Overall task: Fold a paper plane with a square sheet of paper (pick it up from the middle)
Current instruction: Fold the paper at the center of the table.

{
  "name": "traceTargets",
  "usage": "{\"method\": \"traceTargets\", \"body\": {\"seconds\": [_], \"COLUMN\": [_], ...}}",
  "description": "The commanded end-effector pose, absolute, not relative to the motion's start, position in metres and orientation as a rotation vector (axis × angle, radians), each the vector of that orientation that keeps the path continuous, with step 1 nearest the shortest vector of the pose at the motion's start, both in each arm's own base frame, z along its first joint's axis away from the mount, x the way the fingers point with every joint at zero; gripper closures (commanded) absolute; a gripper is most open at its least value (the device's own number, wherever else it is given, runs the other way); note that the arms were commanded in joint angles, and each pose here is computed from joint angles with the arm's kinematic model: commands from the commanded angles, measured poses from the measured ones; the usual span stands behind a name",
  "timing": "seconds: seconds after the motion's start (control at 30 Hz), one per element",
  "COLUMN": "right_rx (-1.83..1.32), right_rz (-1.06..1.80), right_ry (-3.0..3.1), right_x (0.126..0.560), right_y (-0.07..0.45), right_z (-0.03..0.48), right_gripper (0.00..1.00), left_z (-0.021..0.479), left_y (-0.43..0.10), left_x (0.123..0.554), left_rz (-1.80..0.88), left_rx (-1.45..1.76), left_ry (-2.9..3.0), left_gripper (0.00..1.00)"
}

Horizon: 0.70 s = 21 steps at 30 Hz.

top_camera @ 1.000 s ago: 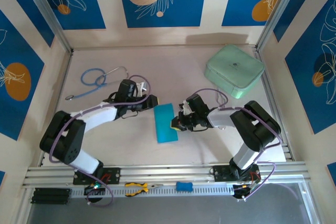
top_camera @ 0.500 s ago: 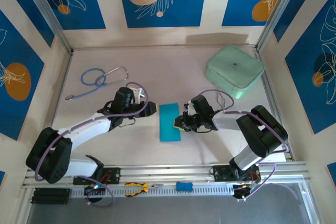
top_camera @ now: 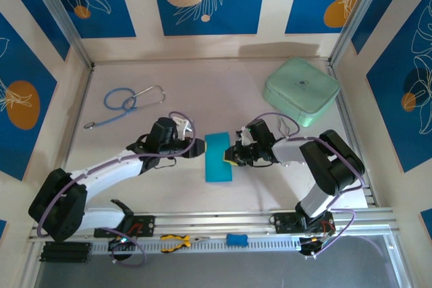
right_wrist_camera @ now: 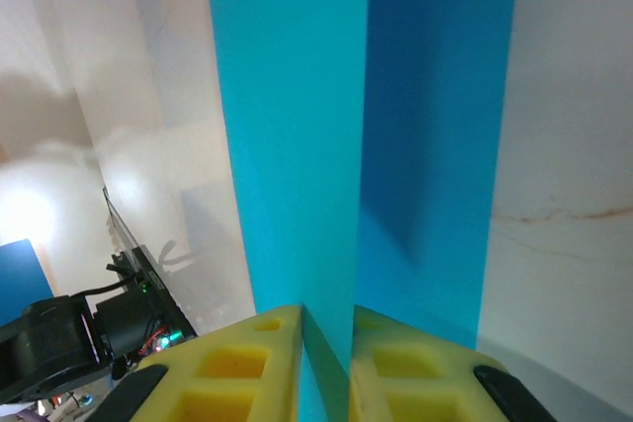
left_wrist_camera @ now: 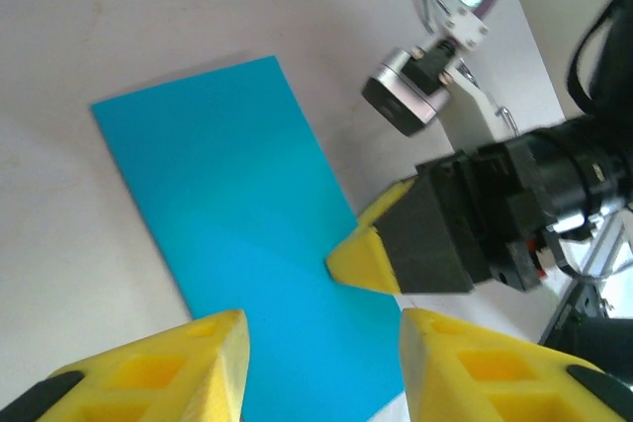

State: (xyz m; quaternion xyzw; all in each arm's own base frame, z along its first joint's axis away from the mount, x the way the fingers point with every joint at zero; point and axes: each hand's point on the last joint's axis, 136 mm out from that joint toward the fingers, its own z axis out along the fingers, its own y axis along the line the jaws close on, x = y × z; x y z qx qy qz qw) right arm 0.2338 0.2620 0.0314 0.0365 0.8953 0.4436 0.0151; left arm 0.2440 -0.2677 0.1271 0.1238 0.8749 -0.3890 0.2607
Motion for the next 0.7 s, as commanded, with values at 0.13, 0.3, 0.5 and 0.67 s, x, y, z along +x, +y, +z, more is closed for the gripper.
{"method": "traceTargets", "body": {"seconds": [0.13, 0.3, 0.5, 0.67], "right_rx": [0.088, 0.098, 0.1, 0.104], "right_rz": [1.425, 1.417, 1.424, 1.43], "right_ry": [2.796, 2.808, 2.81, 2.81], "right_x": [0.233, 0.233, 0.233, 0.234], "right_y": [0.264, 0.263, 0.264, 0.264], "right_z": [0.035, 0.035, 0.039, 0.039], "right_gripper": [0.88, 0.89, 0.9, 0.89], "left_z": [0.121, 0.106, 0.094, 0.078], "left_y": [-0.287, -0.296, -0.321, -0.334], "left_x": [0.202, 0.182, 0.166, 0.163], "left_rz": [-0.904, -0.632, -0.443, -0.322], "left_rx": [0.597, 0.791, 0.988, 1.058], "left_ry": [2.344, 2.312, 2.248, 2.237], "left_gripper": [0.51, 0.41, 0.35, 0.32]}}
